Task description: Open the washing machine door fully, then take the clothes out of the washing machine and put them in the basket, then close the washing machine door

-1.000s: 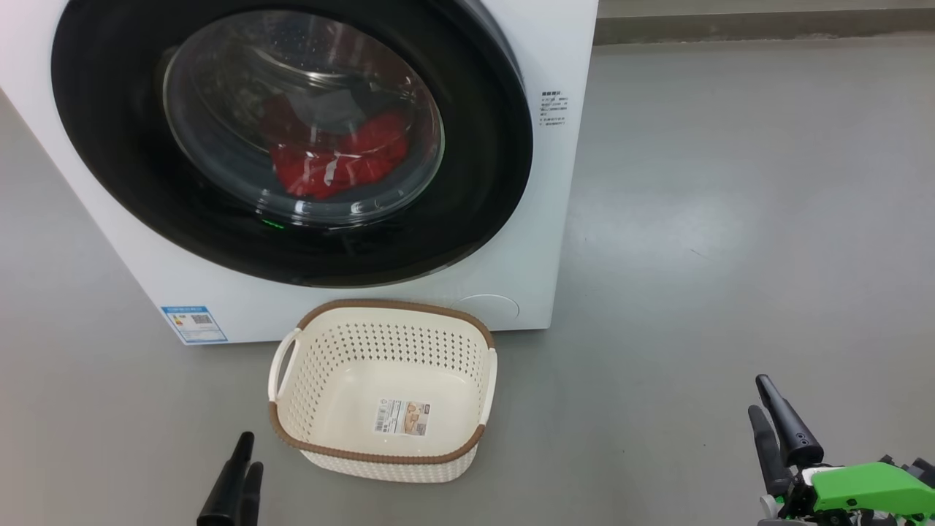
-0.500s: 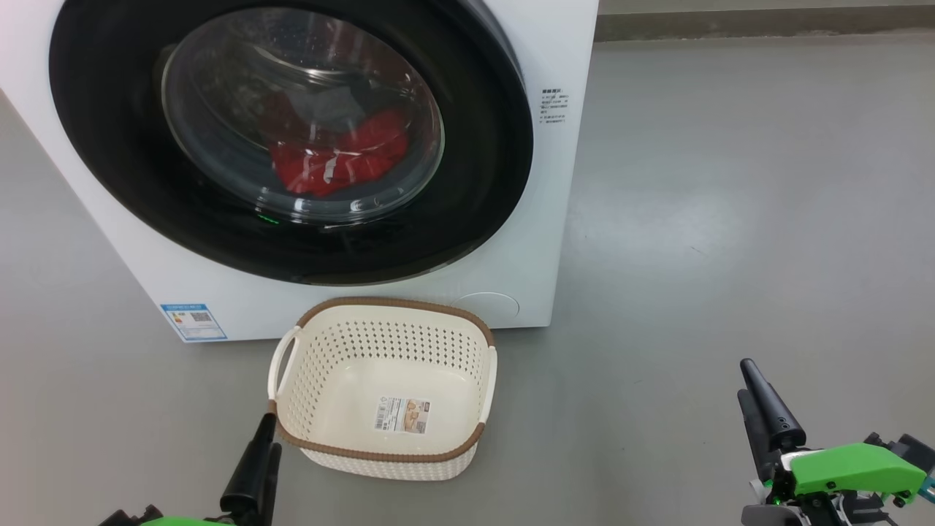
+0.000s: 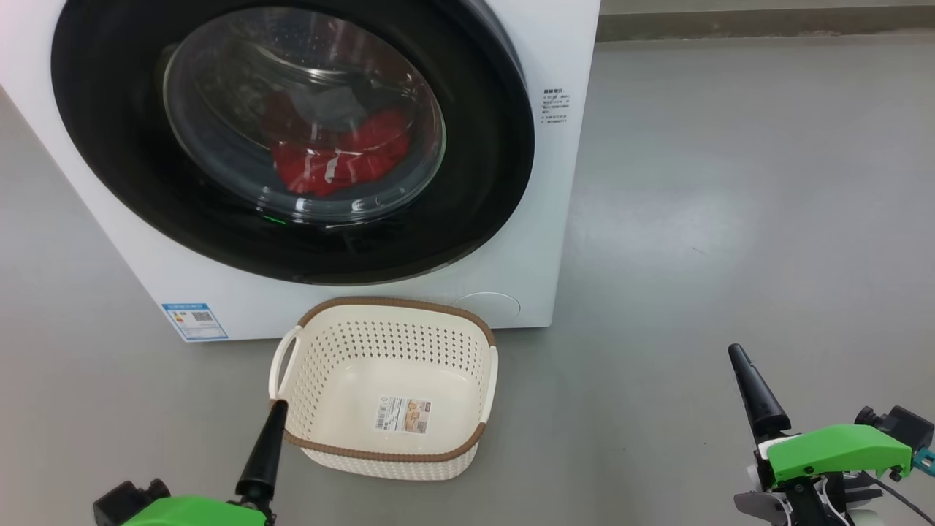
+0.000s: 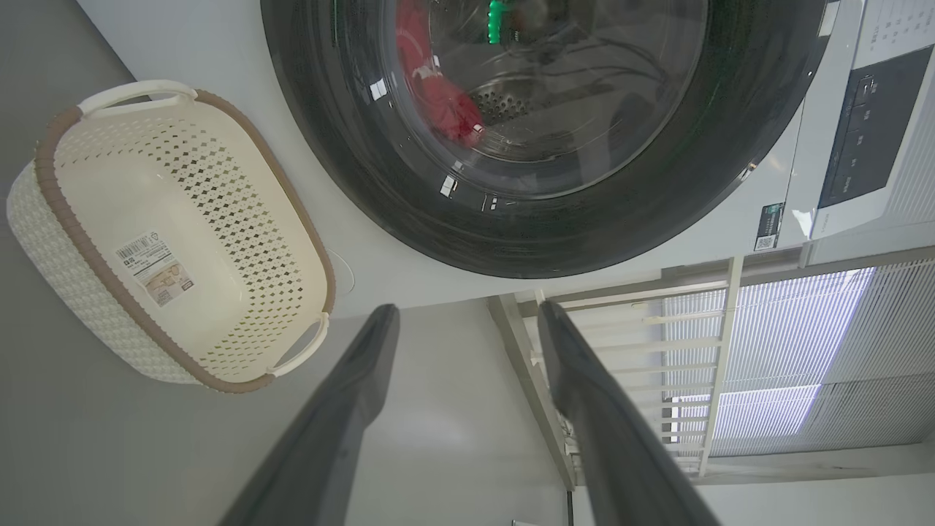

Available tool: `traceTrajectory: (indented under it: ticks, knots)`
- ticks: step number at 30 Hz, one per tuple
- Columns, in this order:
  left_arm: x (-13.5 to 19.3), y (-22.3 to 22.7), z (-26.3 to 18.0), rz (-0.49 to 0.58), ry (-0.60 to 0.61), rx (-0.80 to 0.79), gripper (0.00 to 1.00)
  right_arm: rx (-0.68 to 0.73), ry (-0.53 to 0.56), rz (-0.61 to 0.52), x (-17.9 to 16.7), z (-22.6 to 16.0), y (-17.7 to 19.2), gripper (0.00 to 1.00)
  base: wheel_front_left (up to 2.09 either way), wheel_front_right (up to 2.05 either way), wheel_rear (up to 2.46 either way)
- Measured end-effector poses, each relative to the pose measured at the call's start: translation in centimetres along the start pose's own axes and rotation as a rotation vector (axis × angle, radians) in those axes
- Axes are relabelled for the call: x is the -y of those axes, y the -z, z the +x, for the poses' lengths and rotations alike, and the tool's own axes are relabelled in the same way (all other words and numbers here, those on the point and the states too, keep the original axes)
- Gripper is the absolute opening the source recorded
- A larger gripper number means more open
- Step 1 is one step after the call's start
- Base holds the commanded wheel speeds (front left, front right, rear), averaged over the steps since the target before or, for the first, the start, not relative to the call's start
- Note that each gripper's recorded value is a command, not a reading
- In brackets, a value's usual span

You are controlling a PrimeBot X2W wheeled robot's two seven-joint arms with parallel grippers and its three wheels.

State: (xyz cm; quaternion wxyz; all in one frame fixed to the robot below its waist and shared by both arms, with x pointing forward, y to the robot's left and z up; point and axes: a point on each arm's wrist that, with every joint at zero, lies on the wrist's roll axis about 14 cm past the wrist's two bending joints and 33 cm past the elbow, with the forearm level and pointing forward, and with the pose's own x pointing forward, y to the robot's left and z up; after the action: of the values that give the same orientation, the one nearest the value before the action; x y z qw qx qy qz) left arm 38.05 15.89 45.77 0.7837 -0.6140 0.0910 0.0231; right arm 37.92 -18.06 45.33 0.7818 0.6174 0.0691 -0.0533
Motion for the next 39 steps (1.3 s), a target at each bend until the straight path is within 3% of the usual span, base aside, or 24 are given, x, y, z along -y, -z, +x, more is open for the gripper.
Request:
traceTrajectory:
  ticks: [23,39]
  knots:
    - [2.7,0.2,1.3,0.374,0.058,0.017,1.00,-0.003,-0.044,-0.361,-1.6,0.9,0.6,1.00,0.00,0.00,0.00]
    - [4.5,0.2,2.0,0.590,0.106,0.051,1.00,-0.011,-0.105,-0.536,-3.4,1.9,1.6,1.00,0.00,0.00,0.00]
